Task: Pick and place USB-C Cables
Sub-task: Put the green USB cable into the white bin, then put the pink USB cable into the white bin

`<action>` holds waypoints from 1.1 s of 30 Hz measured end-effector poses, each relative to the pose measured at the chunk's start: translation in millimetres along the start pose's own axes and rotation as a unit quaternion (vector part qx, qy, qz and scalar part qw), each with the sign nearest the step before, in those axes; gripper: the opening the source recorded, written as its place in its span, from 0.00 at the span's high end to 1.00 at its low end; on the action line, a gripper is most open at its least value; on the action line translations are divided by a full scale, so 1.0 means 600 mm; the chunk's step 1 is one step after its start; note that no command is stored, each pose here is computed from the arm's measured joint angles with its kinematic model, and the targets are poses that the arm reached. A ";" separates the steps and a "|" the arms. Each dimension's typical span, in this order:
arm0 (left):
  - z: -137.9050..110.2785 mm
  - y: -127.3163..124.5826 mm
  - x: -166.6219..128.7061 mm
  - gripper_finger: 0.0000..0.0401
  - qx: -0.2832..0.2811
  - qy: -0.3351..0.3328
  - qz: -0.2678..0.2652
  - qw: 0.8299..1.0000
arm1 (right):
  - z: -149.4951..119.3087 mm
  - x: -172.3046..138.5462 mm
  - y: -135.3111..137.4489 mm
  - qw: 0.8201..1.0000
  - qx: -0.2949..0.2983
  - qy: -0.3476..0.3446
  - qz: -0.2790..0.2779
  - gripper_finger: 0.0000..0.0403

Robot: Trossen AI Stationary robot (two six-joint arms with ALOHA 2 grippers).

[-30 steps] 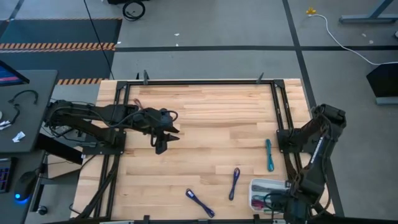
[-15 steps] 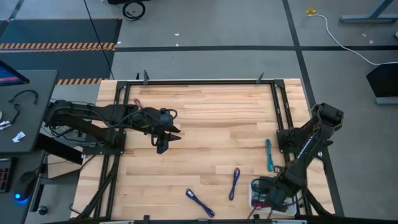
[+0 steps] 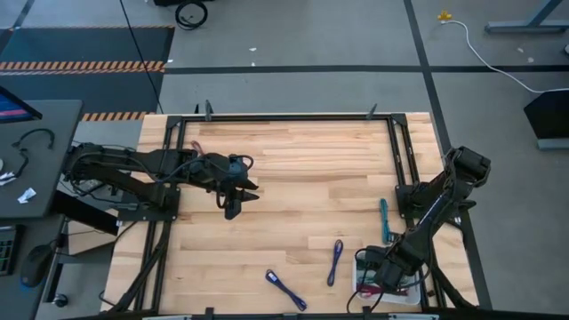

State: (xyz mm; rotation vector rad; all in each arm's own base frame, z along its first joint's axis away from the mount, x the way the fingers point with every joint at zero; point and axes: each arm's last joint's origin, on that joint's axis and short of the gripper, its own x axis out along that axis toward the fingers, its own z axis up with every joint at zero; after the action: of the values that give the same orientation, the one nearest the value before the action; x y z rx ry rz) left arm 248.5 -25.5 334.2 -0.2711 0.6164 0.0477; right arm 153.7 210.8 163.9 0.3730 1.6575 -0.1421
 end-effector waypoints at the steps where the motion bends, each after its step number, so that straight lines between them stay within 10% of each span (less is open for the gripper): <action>1: 0.000 0.000 0.000 0.65 0.000 0.000 0.000 1.000 | 0.000 0.000 0.000 1.000 0.000 -0.003 -0.001 0.81; 10: 0.000 0.000 0.000 0.65 0.000 0.000 0.000 1.000 | -0.004 -0.069 0.027 0.998 0.010 0.011 0.056 0.53; 16: 0.000 0.000 0.000 0.65 0.001 0.000 0.001 1.000 | 0.000 -0.205 0.042 0.981 0.123 -0.120 0.093 0.53; 26: 0.015 0.043 0.000 0.65 -0.118 -0.039 0.085 0.989 | 0.046 -0.289 0.009 0.820 0.267 -0.504 0.050 0.56; 30: -0.019 0.091 -0.010 0.65 -0.224 0.051 0.199 0.953 | 0.075 -0.282 -0.023 0.824 0.279 -0.493 -0.022 0.57; 33: -0.059 0.138 -0.036 0.66 -0.293 0.146 0.337 0.883 | 0.093 -0.272 -0.045 0.833 0.269 -0.478 -0.070 0.58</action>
State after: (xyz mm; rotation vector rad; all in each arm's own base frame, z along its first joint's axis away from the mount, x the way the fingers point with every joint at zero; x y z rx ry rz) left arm 200.5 45.9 299.1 -0.6477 0.9705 0.8935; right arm 210.6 142.5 313.8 0.4909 0.6097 -0.7885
